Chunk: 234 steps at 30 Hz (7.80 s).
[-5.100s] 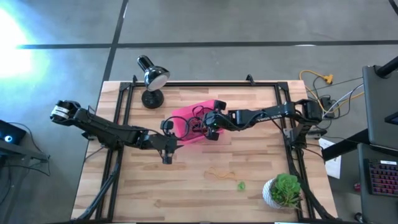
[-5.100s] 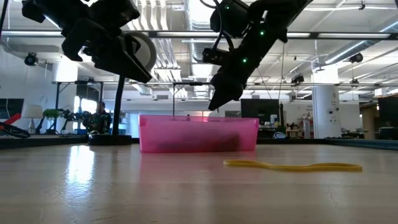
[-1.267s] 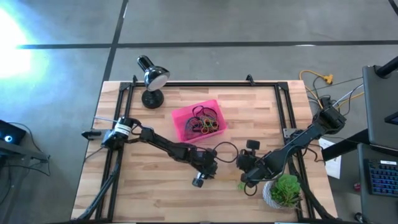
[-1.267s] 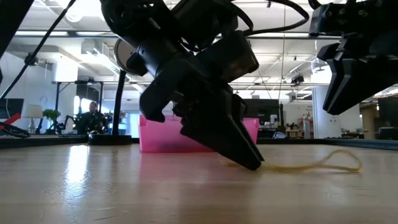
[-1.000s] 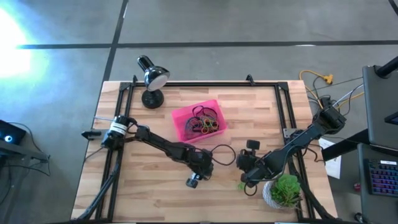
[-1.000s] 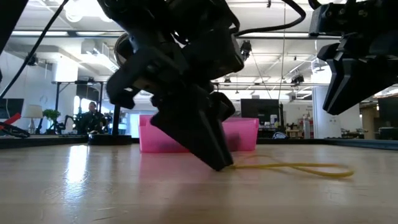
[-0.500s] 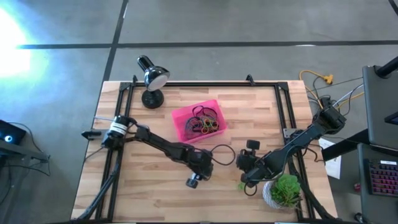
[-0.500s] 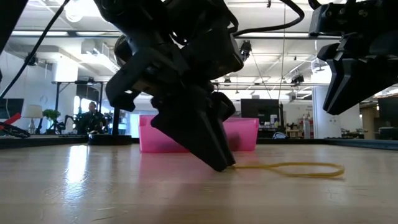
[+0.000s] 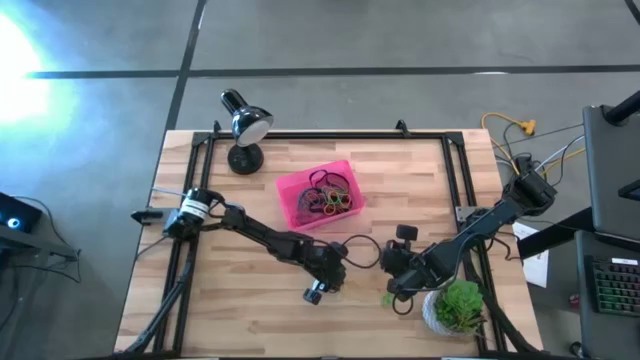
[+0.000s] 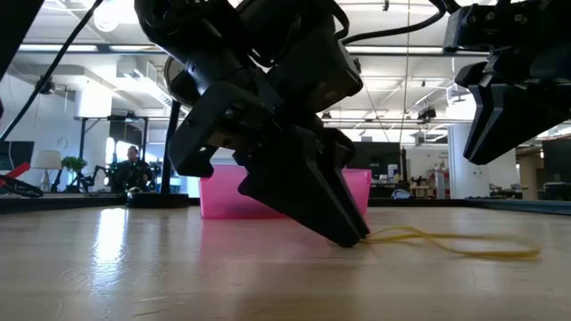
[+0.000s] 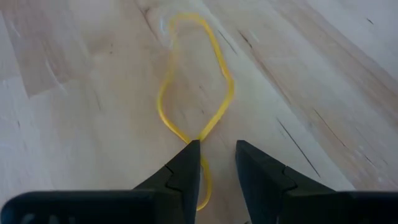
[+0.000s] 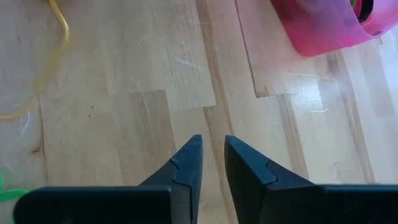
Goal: Pick and place rubber bands into bin
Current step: Put the yellow rubber band into the red bin, then put the green rubber band into the red bin
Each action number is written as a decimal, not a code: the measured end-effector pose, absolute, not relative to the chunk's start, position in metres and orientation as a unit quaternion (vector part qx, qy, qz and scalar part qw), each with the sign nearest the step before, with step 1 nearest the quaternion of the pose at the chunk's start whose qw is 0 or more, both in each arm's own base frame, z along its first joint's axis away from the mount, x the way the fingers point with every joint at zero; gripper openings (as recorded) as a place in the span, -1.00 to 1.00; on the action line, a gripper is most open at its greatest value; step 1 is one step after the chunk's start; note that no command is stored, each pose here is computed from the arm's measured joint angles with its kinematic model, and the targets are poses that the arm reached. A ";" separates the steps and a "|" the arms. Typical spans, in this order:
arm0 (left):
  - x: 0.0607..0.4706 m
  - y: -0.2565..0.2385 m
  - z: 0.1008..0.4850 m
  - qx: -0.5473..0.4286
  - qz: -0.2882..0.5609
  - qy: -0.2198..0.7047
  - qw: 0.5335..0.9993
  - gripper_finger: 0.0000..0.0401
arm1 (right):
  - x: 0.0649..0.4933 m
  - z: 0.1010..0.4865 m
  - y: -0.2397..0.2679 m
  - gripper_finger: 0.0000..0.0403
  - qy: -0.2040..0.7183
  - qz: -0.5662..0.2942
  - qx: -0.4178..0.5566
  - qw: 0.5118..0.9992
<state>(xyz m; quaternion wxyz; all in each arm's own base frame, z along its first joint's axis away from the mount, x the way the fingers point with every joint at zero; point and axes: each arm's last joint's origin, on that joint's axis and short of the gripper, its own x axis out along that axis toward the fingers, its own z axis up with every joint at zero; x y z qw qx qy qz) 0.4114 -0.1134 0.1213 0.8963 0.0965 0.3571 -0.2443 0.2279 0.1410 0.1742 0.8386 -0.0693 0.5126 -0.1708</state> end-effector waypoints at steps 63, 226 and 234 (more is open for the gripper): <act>0.372 -0.111 0.117 0.022 -0.227 0.481 0.846 -0.57 | 0.226 0.170 0.139 -0.72 0.515 -0.176 -0.065 0.836; 0.222 -0.062 0.280 0.043 0.012 0.272 0.961 -0.38 | 0.259 0.190 0.163 -0.65 0.517 0.087 0.051 0.850; 0.192 -0.096 0.242 0.020 -0.083 0.164 0.983 -0.37 | 0.259 0.189 0.163 -0.43 0.531 0.056 0.093 0.841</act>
